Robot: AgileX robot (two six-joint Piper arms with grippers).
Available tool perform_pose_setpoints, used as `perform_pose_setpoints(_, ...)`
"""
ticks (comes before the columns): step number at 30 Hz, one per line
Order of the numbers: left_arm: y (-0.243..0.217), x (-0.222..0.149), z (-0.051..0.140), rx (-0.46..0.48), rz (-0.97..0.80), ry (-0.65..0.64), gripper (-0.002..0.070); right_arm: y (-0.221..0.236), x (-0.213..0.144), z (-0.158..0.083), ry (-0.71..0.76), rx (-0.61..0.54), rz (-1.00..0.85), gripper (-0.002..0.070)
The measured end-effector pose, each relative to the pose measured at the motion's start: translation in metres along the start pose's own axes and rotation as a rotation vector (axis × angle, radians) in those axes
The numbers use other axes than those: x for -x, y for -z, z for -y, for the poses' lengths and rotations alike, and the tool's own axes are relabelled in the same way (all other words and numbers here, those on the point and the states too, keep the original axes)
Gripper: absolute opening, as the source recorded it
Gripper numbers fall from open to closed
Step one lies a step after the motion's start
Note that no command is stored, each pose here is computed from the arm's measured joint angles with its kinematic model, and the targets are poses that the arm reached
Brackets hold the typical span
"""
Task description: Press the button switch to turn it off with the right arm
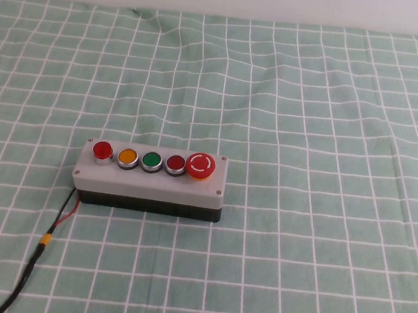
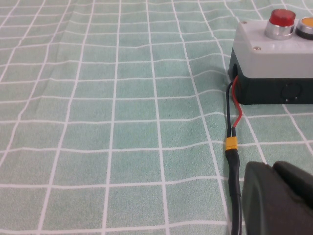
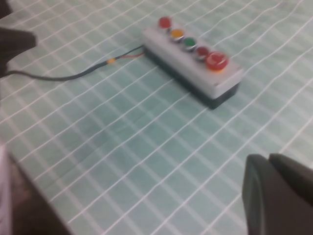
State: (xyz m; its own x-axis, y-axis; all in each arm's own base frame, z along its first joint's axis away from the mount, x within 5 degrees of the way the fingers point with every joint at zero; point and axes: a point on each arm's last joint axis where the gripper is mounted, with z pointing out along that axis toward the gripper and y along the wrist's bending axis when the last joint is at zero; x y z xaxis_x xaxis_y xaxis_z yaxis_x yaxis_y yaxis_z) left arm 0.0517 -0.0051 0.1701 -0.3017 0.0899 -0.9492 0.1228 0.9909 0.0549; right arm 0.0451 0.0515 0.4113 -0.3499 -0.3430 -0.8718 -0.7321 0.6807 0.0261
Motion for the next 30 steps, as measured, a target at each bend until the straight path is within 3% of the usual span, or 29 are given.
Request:
perform_pose_setpoints(7, 0.000, 0.000, 0.000, 0.000, 0.000, 0.000, -0.0003, -0.019, -0.030, -0.010, -0.080, 0.117, -0.106, -0.0016)
perform_pose_setpoints(15, 0.000, 0.000, 0.000, 0.000, 0.000, 0.000, -0.0003, -0.035, -0.048, -0.006, -0.060, 0.093, -0.177, -0.0016)
perform_pose_setpoints(22, 0.000, 0.000, 0.000, 0.000, 0.000, 0.000, -0.0003, -0.044, -0.074, 0.015, 0.017, -0.145, 0.054, -0.0016)
perform_pose_setpoints(30, 0.000, 0.000, 0.000, 0.000, 0.000, 0.000, -0.0003, -0.051, -0.134, 0.030, -0.022, -0.475, 0.376, -0.0016)
